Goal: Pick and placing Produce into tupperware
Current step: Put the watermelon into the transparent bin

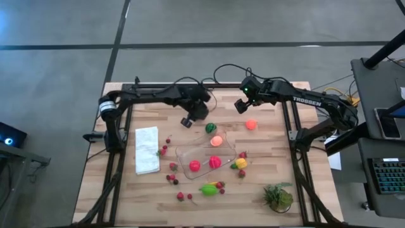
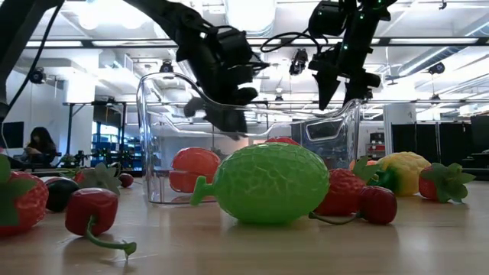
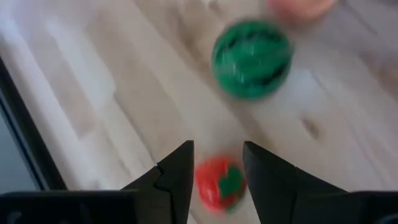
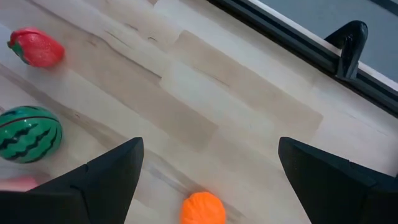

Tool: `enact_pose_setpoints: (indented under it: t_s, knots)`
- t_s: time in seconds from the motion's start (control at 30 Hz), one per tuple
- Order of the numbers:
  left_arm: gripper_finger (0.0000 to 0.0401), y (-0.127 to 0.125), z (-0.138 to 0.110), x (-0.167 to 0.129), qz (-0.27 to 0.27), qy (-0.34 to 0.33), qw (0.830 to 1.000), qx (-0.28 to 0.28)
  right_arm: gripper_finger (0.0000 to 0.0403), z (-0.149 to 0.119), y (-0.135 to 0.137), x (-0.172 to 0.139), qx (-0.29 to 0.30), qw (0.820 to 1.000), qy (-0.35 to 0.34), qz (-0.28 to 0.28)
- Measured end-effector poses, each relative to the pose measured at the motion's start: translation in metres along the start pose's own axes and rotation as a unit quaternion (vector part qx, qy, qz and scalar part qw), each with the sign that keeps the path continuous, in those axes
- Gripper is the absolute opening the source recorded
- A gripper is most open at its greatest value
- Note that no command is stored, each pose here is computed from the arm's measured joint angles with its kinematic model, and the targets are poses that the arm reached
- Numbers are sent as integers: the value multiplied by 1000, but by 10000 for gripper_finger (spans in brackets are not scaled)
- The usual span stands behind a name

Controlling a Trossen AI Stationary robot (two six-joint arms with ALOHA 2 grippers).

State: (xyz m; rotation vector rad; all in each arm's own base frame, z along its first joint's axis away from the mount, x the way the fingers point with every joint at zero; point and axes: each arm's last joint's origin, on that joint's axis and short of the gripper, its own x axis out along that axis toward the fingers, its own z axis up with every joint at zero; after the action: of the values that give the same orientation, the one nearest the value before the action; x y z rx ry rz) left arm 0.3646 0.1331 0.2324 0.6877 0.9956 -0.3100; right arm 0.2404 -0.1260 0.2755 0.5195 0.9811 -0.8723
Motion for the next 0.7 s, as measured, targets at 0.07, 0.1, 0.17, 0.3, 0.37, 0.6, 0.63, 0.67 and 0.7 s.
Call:
enact_pose_setpoints:
  t_s: [0.07,0.1,0.17,0.3,0.37,0.6,0.63,0.67,0.7]
  knots:
    - [123,-6,6,7,8,-13,1000,1,365,0,0,0,-4,1000,0,0]
    - [123,-9,8,10,17,-21,1000,3,365,0,0,0,-7,1000,1,0]
    - [124,-12,11,15,30,-25,999,1,365,0,0,0,-9,1000,2,-1]
    - [148,-13,17,18,77,-6,997,7,365,-1,0,0,-10,1000,5,-2]
    - [164,-12,18,18,102,14,995,8,365,-1,0,0,-11,1000,5,-2]
    - [185,-5,23,14,169,18,979,-110,365,-2,0,1,-12,1000,7,-3]
    - [185,-5,23,14,175,16,977,-123,365,-2,0,1,-12,1000,7,-3]
    - [185,-4,23,14,178,14,975,-133,365,-3,0,2,-12,1000,7,-3]
    - [185,-4,23,14,182,10,973,-142,365,-3,0,2,-12,1000,8,-3]
